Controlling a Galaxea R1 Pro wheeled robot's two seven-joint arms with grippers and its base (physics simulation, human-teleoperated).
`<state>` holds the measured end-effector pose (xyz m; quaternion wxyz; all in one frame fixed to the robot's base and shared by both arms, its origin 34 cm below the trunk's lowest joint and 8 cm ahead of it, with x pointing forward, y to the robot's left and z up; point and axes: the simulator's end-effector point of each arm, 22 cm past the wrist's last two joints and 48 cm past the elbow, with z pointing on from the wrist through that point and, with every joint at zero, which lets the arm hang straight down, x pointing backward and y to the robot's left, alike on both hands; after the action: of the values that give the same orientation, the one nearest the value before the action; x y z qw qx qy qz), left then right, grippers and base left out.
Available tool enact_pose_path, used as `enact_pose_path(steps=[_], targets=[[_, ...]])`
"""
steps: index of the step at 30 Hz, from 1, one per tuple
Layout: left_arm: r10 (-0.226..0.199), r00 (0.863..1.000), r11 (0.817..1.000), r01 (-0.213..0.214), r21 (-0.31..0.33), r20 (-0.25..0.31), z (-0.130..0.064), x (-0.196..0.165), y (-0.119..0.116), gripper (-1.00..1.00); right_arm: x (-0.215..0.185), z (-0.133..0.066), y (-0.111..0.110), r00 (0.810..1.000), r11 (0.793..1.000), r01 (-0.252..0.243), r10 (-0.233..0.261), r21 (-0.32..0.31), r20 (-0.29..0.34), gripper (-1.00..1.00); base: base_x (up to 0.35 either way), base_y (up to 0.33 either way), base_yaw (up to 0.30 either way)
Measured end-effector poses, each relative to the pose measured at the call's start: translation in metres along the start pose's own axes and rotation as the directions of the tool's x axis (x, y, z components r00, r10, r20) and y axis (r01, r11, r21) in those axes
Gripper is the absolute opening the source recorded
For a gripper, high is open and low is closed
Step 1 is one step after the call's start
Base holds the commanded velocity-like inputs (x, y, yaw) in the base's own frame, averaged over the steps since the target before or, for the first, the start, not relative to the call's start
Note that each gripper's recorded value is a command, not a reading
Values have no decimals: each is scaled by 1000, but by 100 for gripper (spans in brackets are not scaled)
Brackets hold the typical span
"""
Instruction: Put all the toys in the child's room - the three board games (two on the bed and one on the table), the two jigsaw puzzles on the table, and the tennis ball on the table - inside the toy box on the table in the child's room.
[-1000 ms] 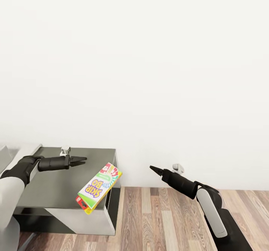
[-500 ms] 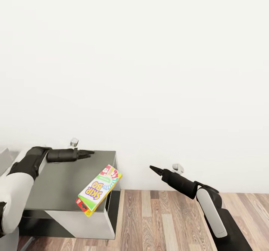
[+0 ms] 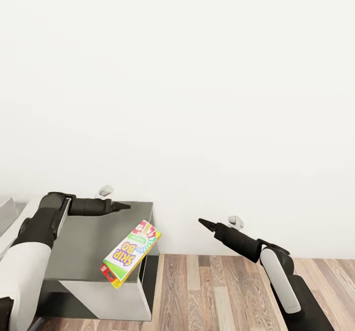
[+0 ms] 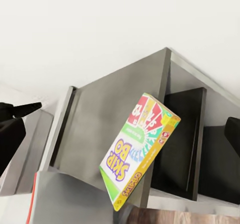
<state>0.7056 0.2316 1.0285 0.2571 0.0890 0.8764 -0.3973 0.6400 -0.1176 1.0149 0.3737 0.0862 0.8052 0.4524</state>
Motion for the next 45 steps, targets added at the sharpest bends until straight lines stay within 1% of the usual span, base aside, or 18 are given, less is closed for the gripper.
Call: enact_pose_path(steps=[9, 19, 22, 25, 26, 31, 36, 45], targets=[[6, 1000, 1000, -6, -11, 11, -9, -2, -6, 100, -4, -2, 7, 1000, 1000, 10, -10, -8, 7, 100, 0, 0, 0], [22, 999, 1000, -22, -2, 31, -17, -8, -15, 100, -7, -5, 14, 1000, 1000, 20, -20, -16, 17, 100, 0, 0, 0], [37, 999, 999, -38, 18, 39, -21, -8, -23, 100, -9, -6, 16, 1000, 1000, 24, -23, -19, 19, 100, 0, 0, 0], [76, 996, 995, -79, 58, 54, -28, -7, -40, 100, -10, -7, 18, 999, 999, 27, -26, -21, 22, 100, 0, 0, 0], [98, 993, 992, -103, 79, 60, -32, -4, -50, 100, -10, -7, 19, 999, 999, 28, -27, -22, 23, 100, 0, 0, 0], [155, 985, 980, -163, 110, 76, -42, 3, -73, 100, -12, -8, 23, 999, 999, 32, -32, -28, 27, 100, 0, 0, 0], [180, 980, 975, -190, 117, 84, -47, 6, -83, 100, -13, -9, 27, 999, 999, 38, -37, -32, 32, 100, 0, 0, 0], [196, 976, 972, -206, 117, 91, -52, 5, -90, 100, -17, -12, 34, 998, 998, 47, -45, -39, 41, 100, 0, 0, 0]])
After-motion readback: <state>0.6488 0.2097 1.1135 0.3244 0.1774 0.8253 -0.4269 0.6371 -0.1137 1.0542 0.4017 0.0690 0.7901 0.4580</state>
